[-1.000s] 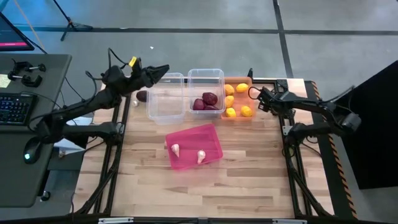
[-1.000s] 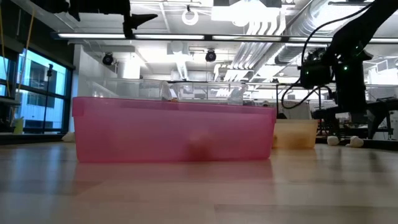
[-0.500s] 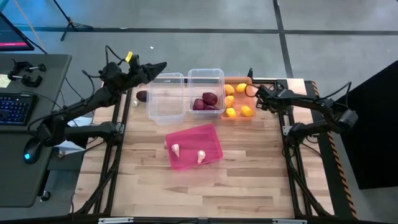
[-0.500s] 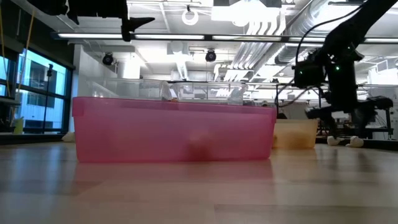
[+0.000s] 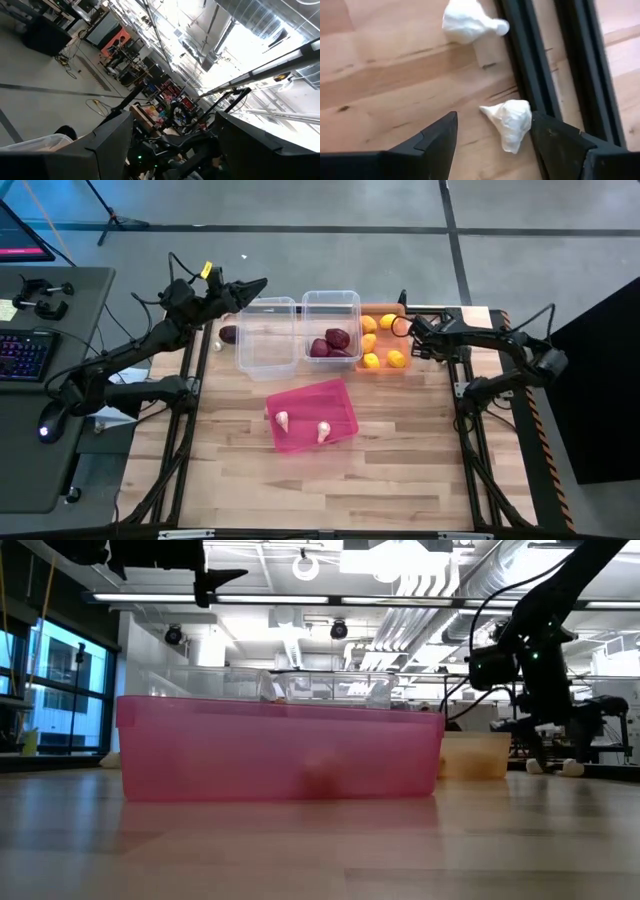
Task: Sort produce into baskets
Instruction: Put the white garlic into the pink bin
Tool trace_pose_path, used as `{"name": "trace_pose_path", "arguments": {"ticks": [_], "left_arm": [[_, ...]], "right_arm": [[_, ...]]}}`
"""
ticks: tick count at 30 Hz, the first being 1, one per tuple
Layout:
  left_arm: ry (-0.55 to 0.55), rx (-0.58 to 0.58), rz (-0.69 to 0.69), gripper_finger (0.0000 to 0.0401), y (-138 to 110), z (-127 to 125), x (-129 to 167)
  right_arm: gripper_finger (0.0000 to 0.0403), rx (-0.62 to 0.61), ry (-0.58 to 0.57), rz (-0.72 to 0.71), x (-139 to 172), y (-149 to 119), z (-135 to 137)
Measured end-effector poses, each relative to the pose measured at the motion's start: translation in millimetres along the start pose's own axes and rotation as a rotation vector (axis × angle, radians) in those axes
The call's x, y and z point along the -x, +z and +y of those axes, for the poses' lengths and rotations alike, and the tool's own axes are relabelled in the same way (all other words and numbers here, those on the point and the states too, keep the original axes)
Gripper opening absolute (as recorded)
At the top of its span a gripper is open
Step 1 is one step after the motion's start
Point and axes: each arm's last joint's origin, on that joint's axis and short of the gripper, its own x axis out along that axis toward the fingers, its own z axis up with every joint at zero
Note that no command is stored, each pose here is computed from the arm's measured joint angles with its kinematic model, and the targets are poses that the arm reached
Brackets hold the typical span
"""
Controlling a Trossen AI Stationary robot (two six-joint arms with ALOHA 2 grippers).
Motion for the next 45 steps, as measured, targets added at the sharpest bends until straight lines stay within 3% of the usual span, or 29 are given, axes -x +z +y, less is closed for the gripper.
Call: {"name": "trace_pose_path", "arguments": {"ticks": [6, 17, 28, 40, 45], "left_arm": [[-0.003, 0.008, 0.009, 0.0267, 0, 0, 0], [0.027, 0.015, 0.035, 0.0267, -3, 3, 0], [0.037, 0.0, 0.047, 0.0267, -4, 4, 0], [0.035, -0.017, 0.046, 0.0267, -4, 4, 0], [0.034, -0.036, 0.046, 0.0267, -4, 4, 0]], "right_arm": [[0.0243, 0.088, -0.05, 0.029, -8, -4, 5], [0.0235, 0.147, -0.036, 0.022, -10, -4, 9], [0.0134, 0.161, 0.008, 0.031, -8, -8, 14], [0.0062, 0.242, -0.021, 0.031, -2, -12, 8], [0.005, 0.204, 0.01, -0.046, 14, -9, -3]]}}
